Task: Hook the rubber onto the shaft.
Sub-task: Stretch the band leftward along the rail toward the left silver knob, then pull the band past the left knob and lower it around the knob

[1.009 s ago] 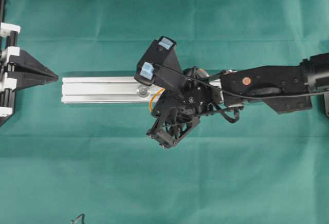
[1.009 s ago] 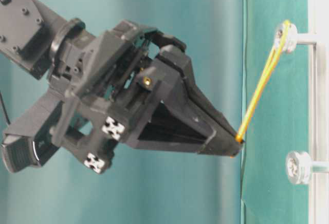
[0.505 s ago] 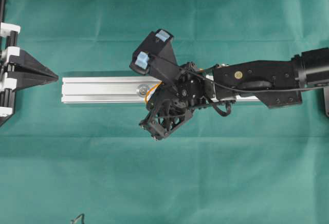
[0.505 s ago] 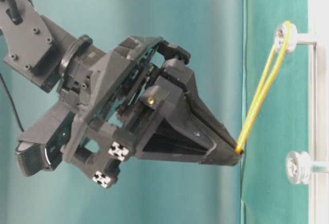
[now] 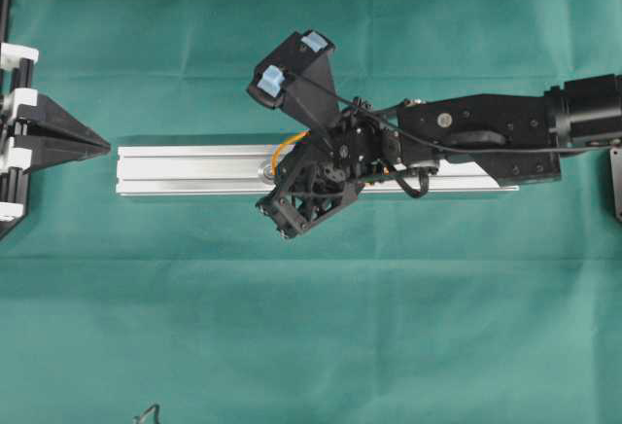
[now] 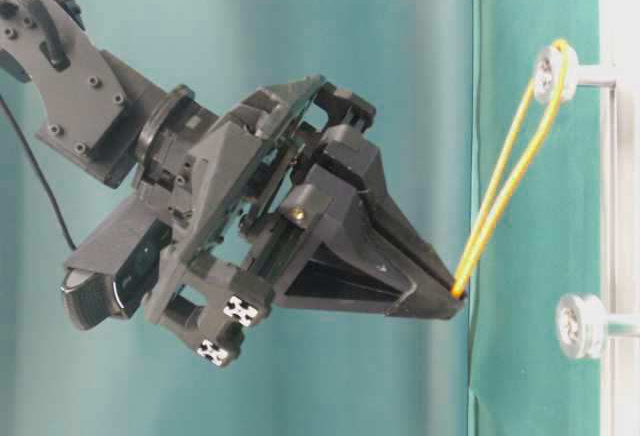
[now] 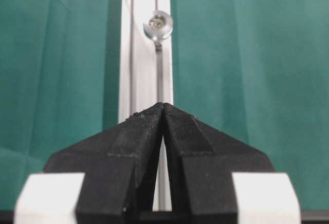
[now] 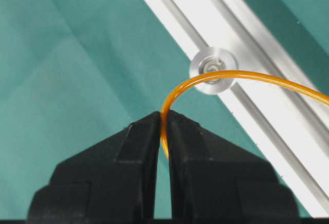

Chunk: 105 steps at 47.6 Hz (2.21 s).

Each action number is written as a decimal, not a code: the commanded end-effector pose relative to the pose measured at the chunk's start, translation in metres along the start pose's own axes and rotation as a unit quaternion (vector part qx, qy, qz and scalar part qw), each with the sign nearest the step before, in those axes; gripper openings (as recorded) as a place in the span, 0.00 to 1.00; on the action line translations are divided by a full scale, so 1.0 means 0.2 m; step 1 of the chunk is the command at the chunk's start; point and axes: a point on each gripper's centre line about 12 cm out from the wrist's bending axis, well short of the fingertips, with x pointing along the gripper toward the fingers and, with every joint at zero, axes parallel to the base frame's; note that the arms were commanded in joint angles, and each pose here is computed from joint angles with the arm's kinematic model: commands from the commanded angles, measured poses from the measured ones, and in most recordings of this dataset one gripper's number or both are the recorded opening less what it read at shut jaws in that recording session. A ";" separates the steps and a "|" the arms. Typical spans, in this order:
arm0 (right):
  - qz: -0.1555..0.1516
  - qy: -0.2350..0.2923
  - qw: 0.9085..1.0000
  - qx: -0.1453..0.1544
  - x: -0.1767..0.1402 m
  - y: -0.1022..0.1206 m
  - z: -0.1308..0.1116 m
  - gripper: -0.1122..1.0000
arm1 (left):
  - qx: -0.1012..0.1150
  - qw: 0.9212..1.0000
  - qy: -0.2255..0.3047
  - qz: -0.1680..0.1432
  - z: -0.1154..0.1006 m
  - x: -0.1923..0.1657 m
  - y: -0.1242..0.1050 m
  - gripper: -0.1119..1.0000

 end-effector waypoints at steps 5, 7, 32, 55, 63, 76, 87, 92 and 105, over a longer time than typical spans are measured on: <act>0.021 -0.014 1.000 -0.002 -0.06 0.06 0.04 0.17 | 0.001 1.000 -0.013 0.001 0.06 -0.01 0.00 0.12; 0.021 -0.014 1.000 -0.002 -0.06 0.07 0.04 0.17 | 0.000 1.000 -0.013 0.001 0.06 -0.01 0.00 0.12; 0.024 -0.021 0.999 -0.003 -0.04 0.08 0.07 0.17 | 0.000 1.000 -0.013 0.001 0.06 -0.01 0.00 0.12; 0.005 -0.017 1.000 0.001 0.11 0.06 0.11 0.17 | 0.001 1.000 -0.013 0.001 0.06 -0.01 0.00 0.12; 0.001 -0.015 1.000 0.002 0.15 0.04 0.10 0.17 | 0.001 1.000 -0.013 0.001 0.06 -0.01 0.00 0.12; 0.007 -0.019 1.000 0.006 0.19 0.03 0.11 0.17 | 0.000 1.000 -0.011 0.001 0.05 -0.01 0.00 0.12; 0.005 -0.019 1.000 0.008 0.22 0.03 0.12 0.17 | 0.000 1.000 -0.012 0.001 0.05 -0.01 0.00 0.12; 0.006 -0.021 1.000 0.009 0.23 0.02 0.13 0.17 | 0.000 1.000 -0.012 0.001 0.05 -0.01 0.00 0.12; 0.019 -0.023 0.999 0.026 0.25 0.02 0.14 0.17 | 0.000 1.000 -0.012 0.001 0.05 -0.01 0.00 0.12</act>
